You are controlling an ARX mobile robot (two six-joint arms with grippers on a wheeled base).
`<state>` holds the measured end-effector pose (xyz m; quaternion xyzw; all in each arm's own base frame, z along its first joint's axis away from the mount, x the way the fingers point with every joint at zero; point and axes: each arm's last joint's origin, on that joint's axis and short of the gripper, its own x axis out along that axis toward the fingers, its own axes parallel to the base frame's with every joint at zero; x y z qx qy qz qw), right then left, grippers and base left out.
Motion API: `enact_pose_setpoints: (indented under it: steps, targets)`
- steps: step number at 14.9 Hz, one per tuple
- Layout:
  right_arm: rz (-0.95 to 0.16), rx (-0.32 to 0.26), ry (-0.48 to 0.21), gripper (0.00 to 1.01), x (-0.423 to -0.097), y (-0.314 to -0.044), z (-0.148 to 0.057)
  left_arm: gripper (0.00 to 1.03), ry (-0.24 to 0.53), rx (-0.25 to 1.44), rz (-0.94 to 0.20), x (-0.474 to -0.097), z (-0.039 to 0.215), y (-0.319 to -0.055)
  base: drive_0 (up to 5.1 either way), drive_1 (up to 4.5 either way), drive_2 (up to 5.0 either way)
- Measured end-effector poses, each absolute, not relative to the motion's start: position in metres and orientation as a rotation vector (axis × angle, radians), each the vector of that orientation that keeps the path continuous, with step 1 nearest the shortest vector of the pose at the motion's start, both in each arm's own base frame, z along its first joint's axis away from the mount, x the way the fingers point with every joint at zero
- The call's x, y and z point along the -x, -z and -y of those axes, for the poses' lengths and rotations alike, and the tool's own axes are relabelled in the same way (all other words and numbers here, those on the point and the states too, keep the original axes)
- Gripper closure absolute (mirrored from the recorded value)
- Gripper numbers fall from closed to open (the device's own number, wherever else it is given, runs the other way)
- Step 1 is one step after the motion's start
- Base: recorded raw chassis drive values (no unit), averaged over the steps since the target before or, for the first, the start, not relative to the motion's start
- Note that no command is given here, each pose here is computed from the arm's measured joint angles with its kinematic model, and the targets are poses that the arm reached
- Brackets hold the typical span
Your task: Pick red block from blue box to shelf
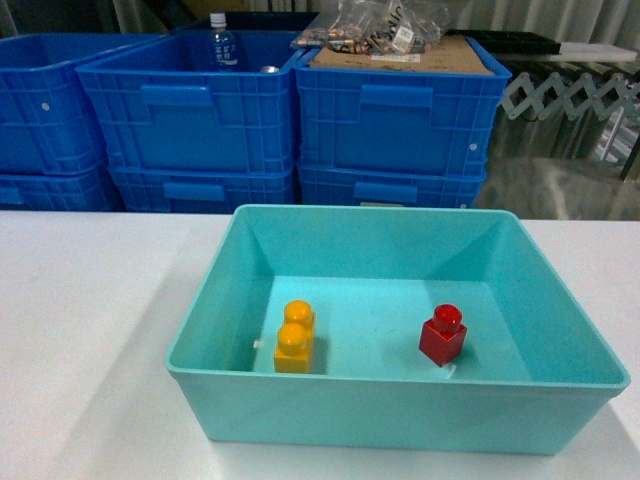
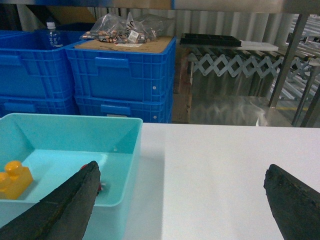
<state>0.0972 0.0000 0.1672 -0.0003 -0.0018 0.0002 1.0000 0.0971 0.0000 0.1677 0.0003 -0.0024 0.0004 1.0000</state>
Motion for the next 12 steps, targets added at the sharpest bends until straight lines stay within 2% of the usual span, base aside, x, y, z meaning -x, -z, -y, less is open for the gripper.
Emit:
enact_pose_setpoints:
  steps: [12]
  targets:
    - [0.004, 0.001, 0.000, 0.03, -0.0972, -0.1672, 0.0000, 0.05, -0.001, -0.001, 0.005, -0.0971, 0.0000, -0.1677, 0.0, 0.00, 0.0]
